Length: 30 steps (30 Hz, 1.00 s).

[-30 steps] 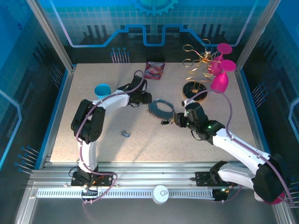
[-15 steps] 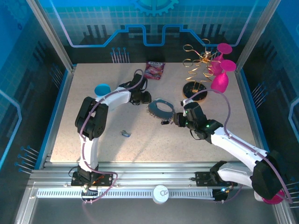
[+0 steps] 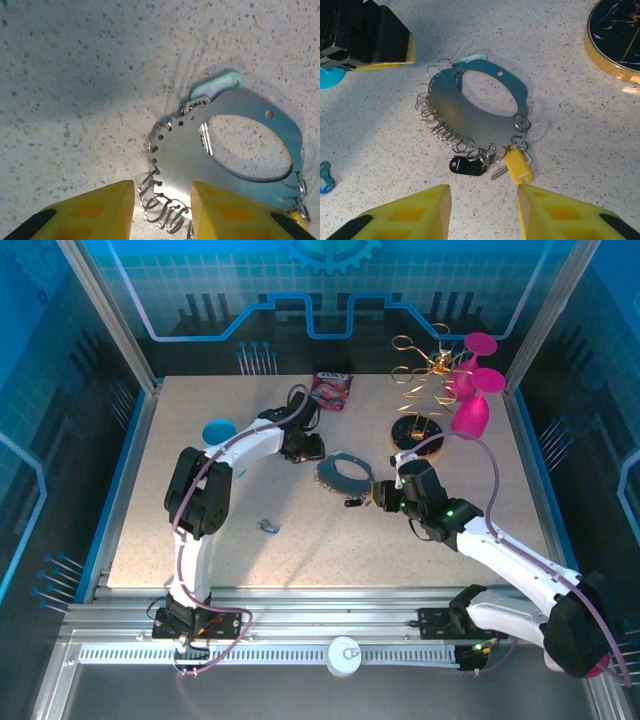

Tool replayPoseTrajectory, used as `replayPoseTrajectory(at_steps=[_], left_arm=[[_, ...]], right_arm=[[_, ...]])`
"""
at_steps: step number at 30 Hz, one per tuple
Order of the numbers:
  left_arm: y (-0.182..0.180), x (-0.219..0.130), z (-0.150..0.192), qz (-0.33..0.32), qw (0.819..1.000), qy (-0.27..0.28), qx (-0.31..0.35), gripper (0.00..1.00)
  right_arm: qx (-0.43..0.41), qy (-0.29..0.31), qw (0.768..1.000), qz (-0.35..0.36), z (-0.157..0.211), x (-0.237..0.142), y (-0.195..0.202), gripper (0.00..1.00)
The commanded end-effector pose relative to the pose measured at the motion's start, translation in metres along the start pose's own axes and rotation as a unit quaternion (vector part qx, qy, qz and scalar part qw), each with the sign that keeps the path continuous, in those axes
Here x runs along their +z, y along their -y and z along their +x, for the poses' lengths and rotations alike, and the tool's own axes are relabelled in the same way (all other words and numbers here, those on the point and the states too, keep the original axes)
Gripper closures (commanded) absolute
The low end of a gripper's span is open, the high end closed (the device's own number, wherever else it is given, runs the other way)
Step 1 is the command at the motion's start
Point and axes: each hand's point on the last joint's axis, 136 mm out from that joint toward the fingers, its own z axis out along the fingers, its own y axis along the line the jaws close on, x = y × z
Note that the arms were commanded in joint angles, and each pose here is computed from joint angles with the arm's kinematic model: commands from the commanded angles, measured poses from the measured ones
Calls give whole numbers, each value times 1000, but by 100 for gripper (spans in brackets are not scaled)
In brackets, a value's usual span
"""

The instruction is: Put the keys on the keyring

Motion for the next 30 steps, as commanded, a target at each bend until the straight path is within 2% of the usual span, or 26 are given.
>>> replayPoseTrajectory(at_steps=[1, 21, 30], left_arm=[[-8, 12, 25, -25, 999, -34, -22, 64], [-22, 36, 36, -53, 995, -40, -72, 67], [-18, 42, 35, -42, 996, -43, -66, 74]], right_arm=[[11, -3, 1000, 11, 4, -1, 8, 60], [15, -7, 1000, 13, 9, -3, 10, 62], [16, -12, 1000, 12, 11, -1, 10, 63]])
